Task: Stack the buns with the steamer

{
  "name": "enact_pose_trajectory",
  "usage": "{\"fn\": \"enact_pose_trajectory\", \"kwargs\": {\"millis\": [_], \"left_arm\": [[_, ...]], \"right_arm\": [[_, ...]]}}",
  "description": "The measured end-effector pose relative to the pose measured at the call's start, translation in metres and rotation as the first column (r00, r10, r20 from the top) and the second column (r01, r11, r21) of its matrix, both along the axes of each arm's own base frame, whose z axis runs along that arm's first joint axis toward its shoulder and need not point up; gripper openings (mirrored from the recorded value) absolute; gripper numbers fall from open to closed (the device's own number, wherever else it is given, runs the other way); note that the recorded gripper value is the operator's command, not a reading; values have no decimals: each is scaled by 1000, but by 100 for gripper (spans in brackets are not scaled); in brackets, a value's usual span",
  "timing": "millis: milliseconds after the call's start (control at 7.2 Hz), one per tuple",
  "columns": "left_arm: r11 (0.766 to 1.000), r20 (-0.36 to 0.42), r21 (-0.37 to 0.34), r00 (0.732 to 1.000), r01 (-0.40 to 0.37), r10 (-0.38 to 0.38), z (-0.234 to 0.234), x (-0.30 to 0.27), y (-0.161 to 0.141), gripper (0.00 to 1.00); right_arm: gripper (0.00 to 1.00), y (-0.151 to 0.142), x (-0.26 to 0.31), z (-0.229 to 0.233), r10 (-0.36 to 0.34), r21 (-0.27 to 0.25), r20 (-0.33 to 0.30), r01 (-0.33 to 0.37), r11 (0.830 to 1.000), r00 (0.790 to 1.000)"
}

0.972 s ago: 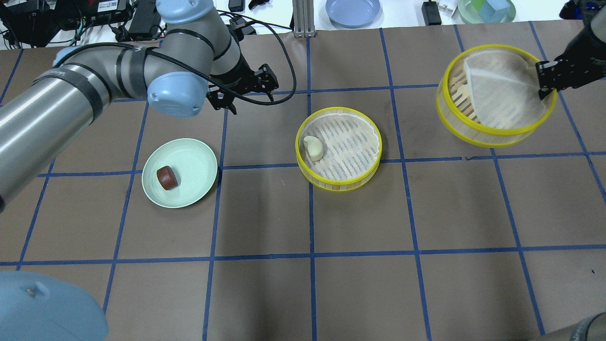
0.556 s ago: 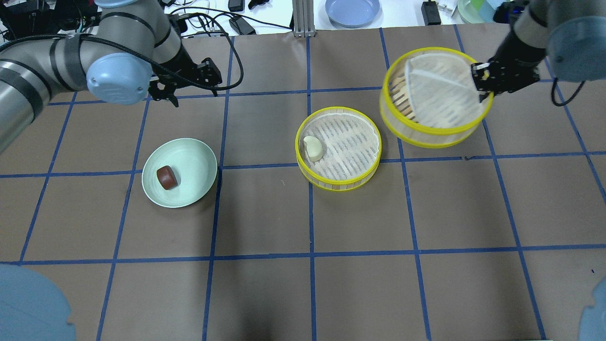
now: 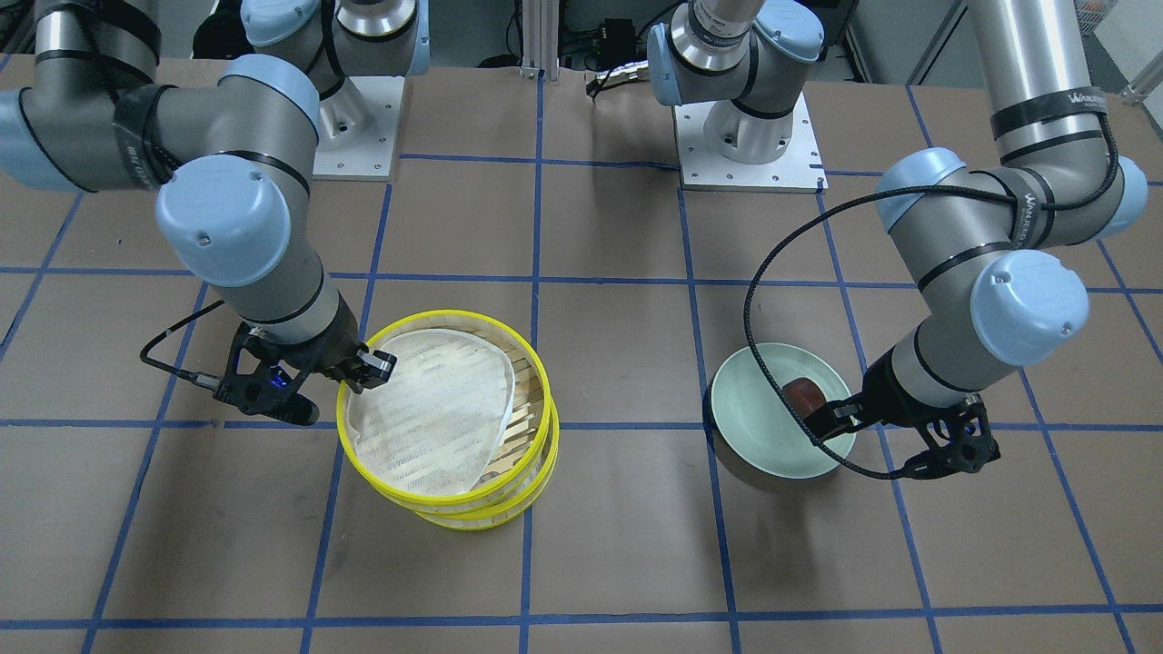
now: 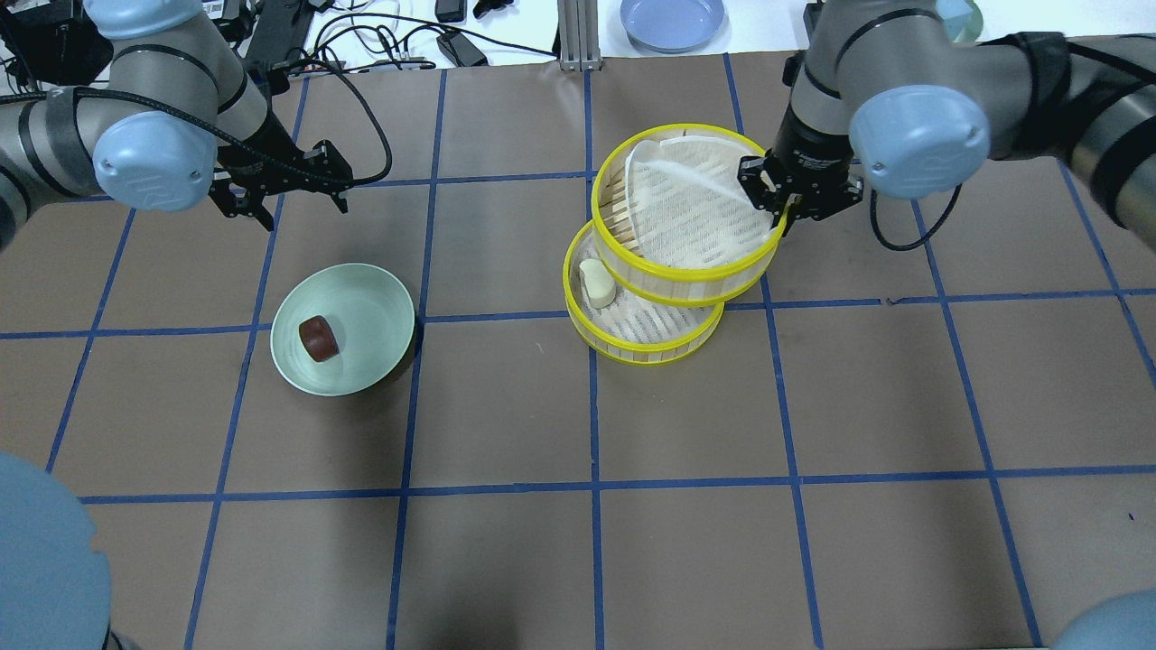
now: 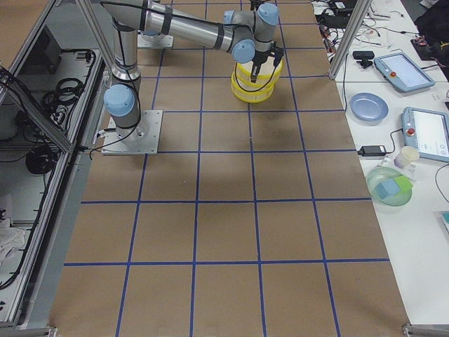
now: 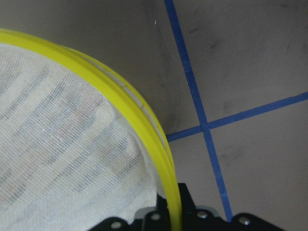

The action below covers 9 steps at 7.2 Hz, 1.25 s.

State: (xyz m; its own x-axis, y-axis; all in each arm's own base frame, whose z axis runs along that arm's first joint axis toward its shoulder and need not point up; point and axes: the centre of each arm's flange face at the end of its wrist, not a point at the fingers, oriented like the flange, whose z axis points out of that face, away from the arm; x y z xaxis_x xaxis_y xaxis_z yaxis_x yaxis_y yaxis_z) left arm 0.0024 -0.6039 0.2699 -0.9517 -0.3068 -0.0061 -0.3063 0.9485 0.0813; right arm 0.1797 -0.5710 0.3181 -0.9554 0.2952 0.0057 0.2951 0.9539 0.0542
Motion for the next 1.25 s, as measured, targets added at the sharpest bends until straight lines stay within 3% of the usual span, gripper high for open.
{"fn": "enact_pose_trajectory", "kwargs": {"millis": [417,694,833,1111,1250], "left_arm": [[985,-12,107,991,-134,136,-47,7,17,100],[973,-8,158,985,-168,172,-67,7,19,100],[969,-5,179,985,-171,175,-78,7,19,93],[966,-3,192,984,-172,176,-92,9,15,4],[967,-3,189,984,-173,177,-95,9,12,0]], "right_arm": [[0,1,10,-24,3,1,-1,-3,1000,1000],[0,7,10,-34,3,10,-4,-3,1000,1000],[0,9,11,-37,2,16,-1,-2,1000,1000],[0,11,11,-41,2,24,0,-2,1000,1000],[0,10,11,-40,2,17,-1,-2,1000,1000]]}}
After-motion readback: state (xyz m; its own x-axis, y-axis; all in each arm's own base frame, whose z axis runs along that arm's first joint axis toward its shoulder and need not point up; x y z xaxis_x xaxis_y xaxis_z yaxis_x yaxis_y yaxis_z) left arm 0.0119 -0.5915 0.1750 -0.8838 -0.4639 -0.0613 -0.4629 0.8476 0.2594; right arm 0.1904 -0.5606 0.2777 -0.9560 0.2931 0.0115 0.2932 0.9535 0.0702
